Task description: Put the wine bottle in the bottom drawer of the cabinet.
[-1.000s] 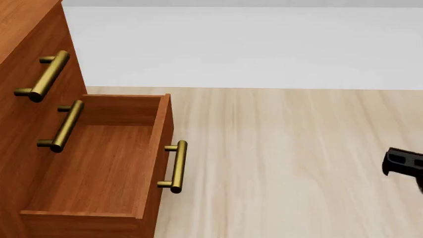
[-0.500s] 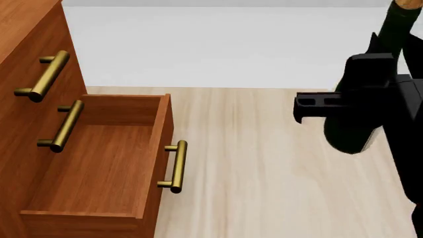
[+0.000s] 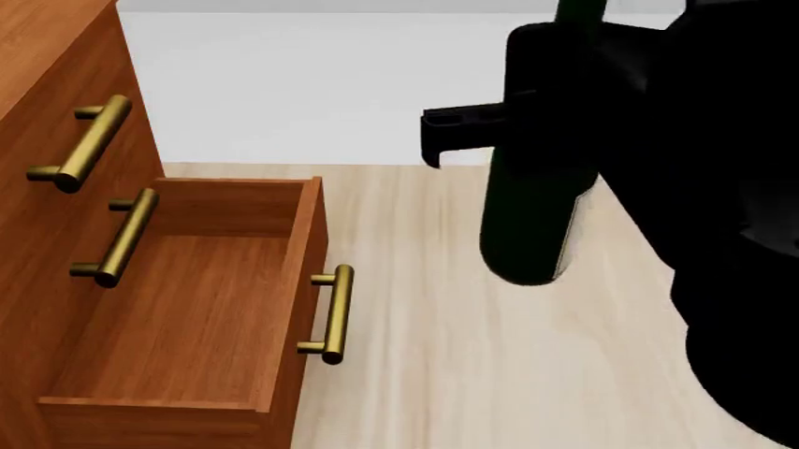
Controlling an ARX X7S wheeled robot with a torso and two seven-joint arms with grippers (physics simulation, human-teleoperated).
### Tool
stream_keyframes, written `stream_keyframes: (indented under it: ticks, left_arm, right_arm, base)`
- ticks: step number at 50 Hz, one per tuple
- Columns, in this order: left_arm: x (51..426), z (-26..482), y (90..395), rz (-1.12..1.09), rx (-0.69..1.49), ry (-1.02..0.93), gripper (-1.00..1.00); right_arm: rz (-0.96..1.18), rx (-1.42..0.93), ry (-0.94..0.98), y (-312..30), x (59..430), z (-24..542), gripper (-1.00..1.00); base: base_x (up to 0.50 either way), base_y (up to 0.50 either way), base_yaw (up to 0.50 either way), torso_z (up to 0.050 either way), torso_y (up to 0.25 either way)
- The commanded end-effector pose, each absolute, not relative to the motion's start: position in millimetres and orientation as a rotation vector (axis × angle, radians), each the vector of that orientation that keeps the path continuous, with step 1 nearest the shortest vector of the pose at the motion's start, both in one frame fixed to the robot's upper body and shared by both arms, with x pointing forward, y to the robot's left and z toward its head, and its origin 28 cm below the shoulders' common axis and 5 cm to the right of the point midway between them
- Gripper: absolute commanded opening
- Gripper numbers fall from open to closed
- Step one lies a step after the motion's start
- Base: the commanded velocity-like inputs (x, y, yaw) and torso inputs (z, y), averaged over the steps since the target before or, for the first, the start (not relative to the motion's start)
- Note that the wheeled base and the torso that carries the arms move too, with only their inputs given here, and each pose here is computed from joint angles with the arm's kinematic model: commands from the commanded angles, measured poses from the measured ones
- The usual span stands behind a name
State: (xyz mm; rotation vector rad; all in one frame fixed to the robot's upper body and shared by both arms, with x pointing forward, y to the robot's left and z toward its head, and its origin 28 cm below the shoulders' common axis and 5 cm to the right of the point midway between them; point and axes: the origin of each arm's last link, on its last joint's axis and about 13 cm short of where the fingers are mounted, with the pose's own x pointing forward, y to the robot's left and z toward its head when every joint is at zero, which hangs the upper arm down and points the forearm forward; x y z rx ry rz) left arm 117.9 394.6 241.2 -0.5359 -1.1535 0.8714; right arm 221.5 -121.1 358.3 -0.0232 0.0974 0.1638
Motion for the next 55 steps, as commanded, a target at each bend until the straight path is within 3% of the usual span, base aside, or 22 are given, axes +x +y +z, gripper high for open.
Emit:
stream_keyframes:
  ticks: [1, 10, 25, 55]
  left_arm:
    - [118, 242, 393, 0.872, -0.518, -1.152, 1.00]
    - [119, 242, 393, 0.880, -0.507, -1.136, 1.00]
    - [119, 242, 393, 0.884, -0.496, -1.132, 1.00]
    - [122, 249, 392, 0.864, -0.480, -1.125, 1.00]
  right_arm:
    - [0.237, -0.001, 0.187, -106, 227, 380, -1.00]
    - [0.335, 0.052, 0.173, -94, 235, 397, -1.00]
    - [0.396, 0.171, 0.358, -69, 252, 413, -1.00]
    - [0.487, 0.358, 0.630, -31, 330, 405, -1.00]
  base:
    - [0.00, 0.00, 0.00, 0.000, 0.000]
    - [0.00, 0.00, 0.00, 0.000, 0.000]
    - [0.00, 0.00, 0.00, 0.001, 0.001]
    - [0.00, 0.00, 0.00, 0.000, 0.001]
